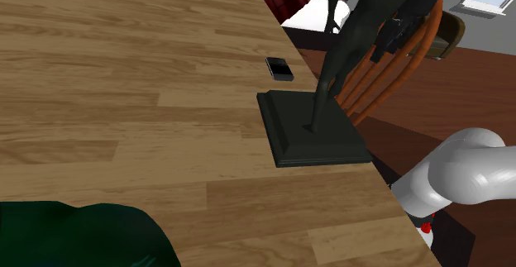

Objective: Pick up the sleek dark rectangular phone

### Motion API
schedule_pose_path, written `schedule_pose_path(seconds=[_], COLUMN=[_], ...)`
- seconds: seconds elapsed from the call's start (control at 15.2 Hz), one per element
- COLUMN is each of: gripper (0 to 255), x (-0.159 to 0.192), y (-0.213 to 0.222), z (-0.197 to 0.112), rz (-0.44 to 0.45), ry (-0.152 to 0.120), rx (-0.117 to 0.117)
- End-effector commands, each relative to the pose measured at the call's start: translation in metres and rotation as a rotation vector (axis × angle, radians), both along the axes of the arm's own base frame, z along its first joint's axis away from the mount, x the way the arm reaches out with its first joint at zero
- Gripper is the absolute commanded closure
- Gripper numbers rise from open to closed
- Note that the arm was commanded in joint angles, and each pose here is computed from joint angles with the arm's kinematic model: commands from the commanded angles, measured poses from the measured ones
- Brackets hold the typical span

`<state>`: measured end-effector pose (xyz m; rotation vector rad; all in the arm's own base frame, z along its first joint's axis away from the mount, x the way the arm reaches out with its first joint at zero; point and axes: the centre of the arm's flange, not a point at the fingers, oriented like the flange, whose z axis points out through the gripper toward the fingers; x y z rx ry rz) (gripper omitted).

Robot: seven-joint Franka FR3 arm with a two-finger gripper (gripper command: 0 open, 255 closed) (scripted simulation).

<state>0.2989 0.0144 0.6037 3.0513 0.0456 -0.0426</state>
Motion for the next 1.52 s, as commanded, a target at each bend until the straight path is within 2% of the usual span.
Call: schedule_pose_path(seconds=[0.0, 1.06, 1.32, 1.45], gripper=[0, 0, 0, 0], x=[0.0, 0.123, 0.159, 0.159], y=[0.0, 0.158, 0.19, 0.19], z=[0.0, -0.044, -0.053, -0.063], rz=[0.0, -0.298, -0.369, -0.369], ry=[0.0, -0.049, -0.061, -0.061], rx=[0.0, 0.018, 0.023, 0.023])
